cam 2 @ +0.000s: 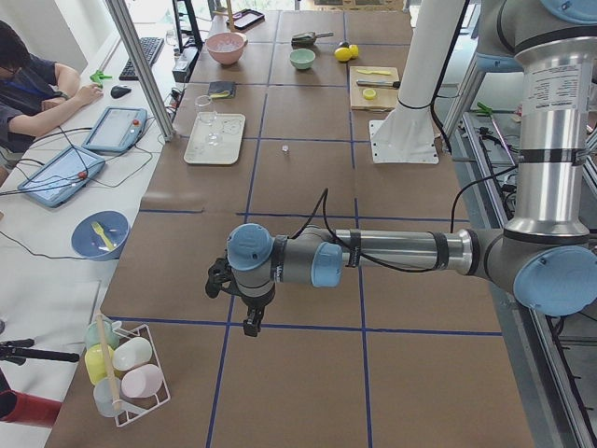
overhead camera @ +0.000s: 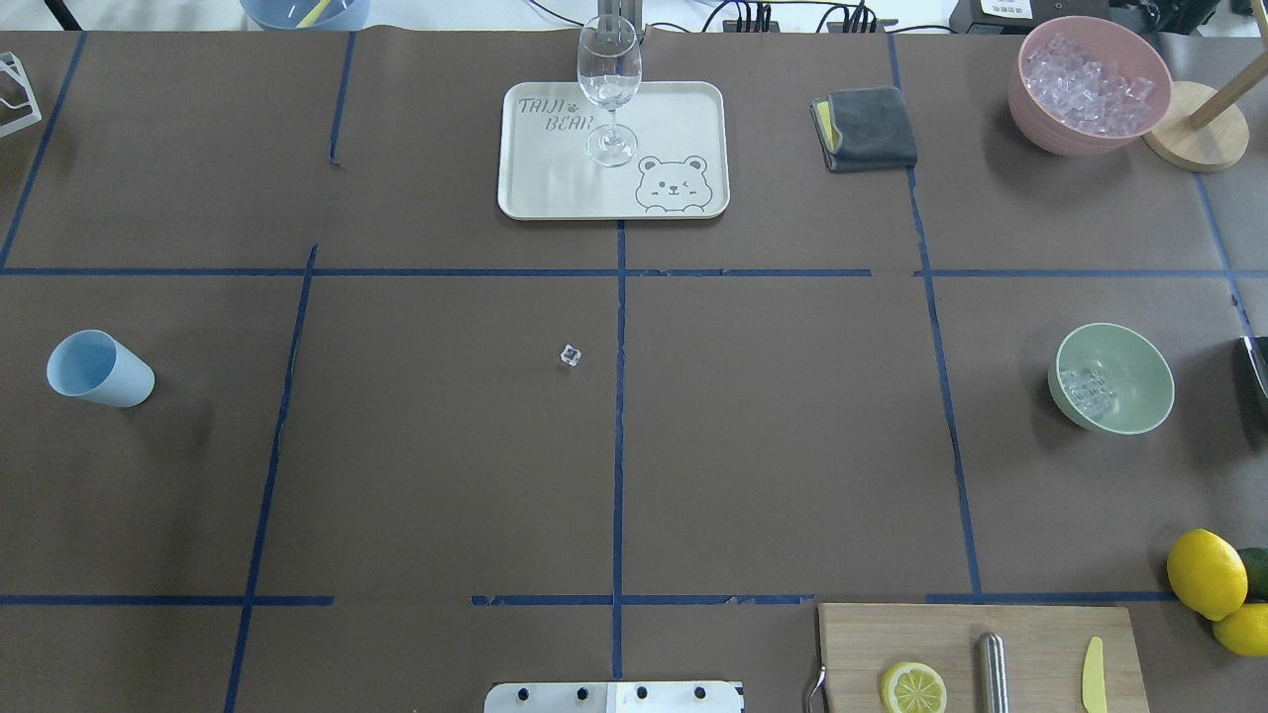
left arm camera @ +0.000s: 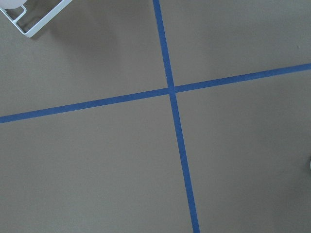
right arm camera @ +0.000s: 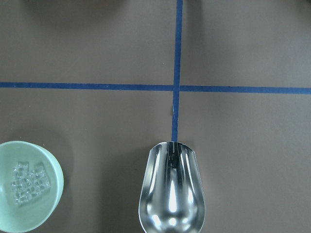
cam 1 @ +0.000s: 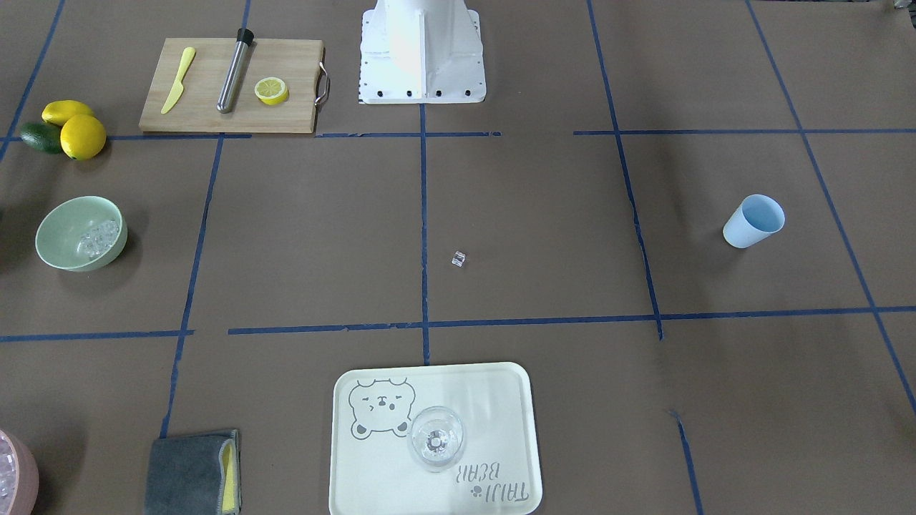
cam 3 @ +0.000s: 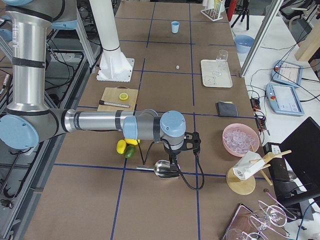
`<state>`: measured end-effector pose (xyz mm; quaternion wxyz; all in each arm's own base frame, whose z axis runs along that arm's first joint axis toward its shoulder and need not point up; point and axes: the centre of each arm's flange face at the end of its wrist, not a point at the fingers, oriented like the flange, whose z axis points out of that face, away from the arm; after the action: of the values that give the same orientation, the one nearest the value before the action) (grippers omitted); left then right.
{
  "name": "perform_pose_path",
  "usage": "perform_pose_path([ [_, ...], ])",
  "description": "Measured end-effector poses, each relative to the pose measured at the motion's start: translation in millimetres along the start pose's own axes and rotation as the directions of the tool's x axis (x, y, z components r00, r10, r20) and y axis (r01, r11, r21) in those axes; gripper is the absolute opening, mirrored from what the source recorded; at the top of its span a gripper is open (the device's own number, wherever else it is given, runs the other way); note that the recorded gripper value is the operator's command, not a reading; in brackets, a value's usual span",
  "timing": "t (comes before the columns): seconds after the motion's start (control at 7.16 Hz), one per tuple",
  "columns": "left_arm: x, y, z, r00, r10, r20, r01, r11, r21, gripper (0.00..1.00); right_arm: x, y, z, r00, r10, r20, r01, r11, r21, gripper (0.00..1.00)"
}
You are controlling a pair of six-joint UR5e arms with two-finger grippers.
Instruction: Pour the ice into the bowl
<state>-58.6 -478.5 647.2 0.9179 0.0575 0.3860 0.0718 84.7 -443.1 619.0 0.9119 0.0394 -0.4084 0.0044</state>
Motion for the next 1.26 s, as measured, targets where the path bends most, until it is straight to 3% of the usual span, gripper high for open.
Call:
perform_pose_path([
  [0.7, 1.3, -1.8, -1.3, 0.994, -0.112, -0.003, 0.112, 0.994, 0.007, 1.00, 0.3, 0.4, -0.4, 1.000, 0.002, 0.000, -0.002, 1.000, 0.001, 1.00],
  [1.26, 1.4, -2.0, -1.4, 0.993, -0.118, -0.003, 0.118, 0.993, 0.008, 1.00, -2.1, -1.5, -1.9, 1.000, -0.004, 0.000, 0.004, 1.000, 0.005, 1.00],
])
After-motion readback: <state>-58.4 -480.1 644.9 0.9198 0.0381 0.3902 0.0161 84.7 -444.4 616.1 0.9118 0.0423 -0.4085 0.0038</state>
